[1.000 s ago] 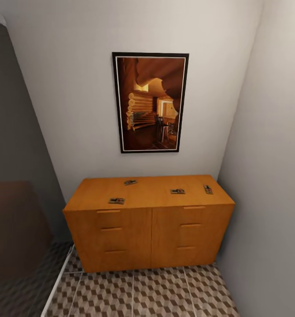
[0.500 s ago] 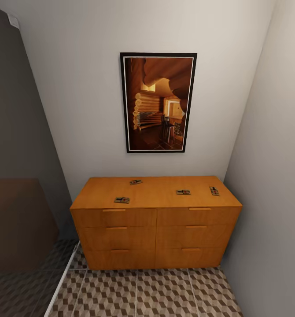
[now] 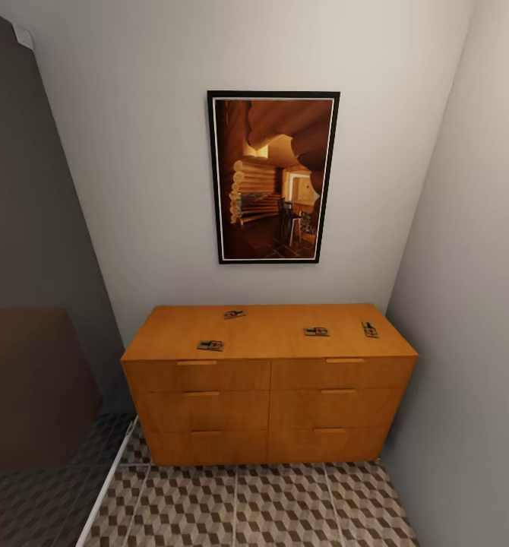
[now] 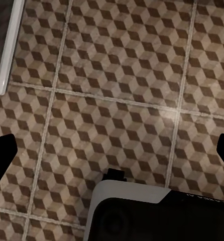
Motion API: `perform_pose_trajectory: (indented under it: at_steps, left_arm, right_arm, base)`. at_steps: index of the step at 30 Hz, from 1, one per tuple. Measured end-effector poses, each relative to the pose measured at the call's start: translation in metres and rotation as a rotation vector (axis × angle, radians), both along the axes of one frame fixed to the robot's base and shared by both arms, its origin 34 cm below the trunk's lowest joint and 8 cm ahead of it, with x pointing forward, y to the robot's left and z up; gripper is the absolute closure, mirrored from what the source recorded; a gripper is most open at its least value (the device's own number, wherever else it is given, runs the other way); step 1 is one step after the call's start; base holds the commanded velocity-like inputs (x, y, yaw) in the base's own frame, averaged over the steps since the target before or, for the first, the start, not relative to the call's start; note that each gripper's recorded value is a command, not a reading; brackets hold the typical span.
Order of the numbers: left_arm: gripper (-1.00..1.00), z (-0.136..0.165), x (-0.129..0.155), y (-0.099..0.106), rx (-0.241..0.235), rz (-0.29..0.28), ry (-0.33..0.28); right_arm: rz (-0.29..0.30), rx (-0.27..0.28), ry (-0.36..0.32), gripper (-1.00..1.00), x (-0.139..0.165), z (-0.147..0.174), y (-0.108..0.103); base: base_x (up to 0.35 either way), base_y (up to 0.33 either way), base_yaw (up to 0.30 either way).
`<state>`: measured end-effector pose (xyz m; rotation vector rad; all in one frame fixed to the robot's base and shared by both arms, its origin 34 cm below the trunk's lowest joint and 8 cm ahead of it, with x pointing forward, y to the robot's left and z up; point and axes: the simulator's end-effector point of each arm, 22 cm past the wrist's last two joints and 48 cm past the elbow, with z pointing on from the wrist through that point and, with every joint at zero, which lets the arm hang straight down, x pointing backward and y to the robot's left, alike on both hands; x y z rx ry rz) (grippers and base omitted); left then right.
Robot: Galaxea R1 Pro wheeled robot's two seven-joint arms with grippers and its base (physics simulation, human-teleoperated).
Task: Take the four mousetraps from the cabinet in the bathroom and place them on the bathroom floor. Make sure all four end up on the same floor surface, and ensure that at least two of them are either under or directly next to the same bathroom sink.
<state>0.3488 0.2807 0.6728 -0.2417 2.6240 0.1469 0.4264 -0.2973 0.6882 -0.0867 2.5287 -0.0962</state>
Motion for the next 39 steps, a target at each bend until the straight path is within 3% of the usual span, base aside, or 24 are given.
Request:
perform_pose_trajectory:
  at_steps: [20,39]
  left_arm:
    - [-1.00,0.002,0.004,0.001,0.004,0.000,-0.022]
    - [-1.00,0.003,0.006,-0.013,-0.008,-0.008,-0.032]
  right_arm:
    - [0.000,0.000,0.000,-1.00,0.000,0.000,0.000]
    - [-0.001,0.000,-0.001,-1.00,0.000,0.000,0.000]
  base:
    - [0.001,-0.001,0.000]
    - [0.225,-0.160,0.000]
